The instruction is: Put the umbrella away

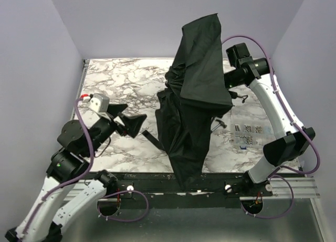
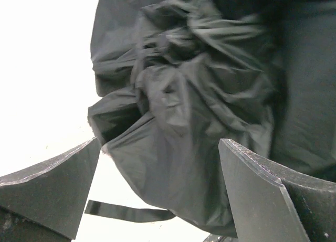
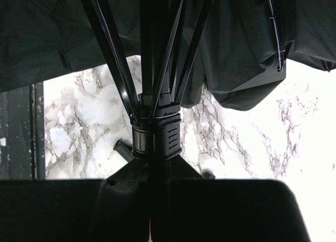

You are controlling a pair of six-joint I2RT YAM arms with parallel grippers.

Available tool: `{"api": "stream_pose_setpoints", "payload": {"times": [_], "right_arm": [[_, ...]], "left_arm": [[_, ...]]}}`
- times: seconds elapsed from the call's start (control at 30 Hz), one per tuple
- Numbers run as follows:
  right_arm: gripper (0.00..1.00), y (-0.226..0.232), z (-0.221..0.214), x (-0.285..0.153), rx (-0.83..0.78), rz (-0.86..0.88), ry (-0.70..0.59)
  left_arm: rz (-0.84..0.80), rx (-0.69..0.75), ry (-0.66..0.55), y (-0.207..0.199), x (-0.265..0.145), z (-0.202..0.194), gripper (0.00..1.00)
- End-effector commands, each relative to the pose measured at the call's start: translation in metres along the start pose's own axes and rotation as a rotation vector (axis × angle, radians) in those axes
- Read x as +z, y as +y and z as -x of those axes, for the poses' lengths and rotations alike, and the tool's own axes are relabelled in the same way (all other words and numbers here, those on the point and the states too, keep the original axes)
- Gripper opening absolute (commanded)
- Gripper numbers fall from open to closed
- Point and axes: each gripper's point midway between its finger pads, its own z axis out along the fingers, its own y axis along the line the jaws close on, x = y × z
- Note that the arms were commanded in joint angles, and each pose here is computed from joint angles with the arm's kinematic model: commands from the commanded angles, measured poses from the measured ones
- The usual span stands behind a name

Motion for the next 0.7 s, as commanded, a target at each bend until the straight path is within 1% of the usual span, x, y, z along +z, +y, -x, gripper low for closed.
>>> {"api": "stream_pose_setpoints", "payload": {"times": [0.0,0.1,0.17,0.23,0.4,0.6,0.67], "right_arm": [[0.0,-0.002,0.019,-0.016,-0.177,-0.039,-0.016],[0.0,0.0,0.021,-0.018,-0.23,-0.029,-0.015],[0.0,0.005,0.017,-0.017,-0.258,-0.013,-0.015],[0.0,0.012,0.012,-0.013,-0.278,0.015,-0.021],[0.0,0.031,0.003,-0.001,-0.335,0.107,-0.074],[0.0,0.031,0.02,-0.002,-0.381,0.124,-0.145],[0.0,0.031,0.026,-0.002,-0.382,0.134,-0.168]], "left_arm": [[-0.12,-0.269,0.07,0.004,0.027,-0.039,0.99],[-0.131,-0.511,0.128,0.03,0.042,-0.087,0.97],[-0.128,-0.6,0.117,0.041,0.045,-0.107,0.94],[-0.11,-0.636,0.114,0.049,0.044,-0.128,0.93],[-0.017,-0.634,0.079,0.064,0.034,-0.149,0.93],[0.042,-0.818,0.091,0.076,0.024,-0.207,0.88],[0.058,-0.873,0.084,0.08,0.023,-0.22,0.87]]}}
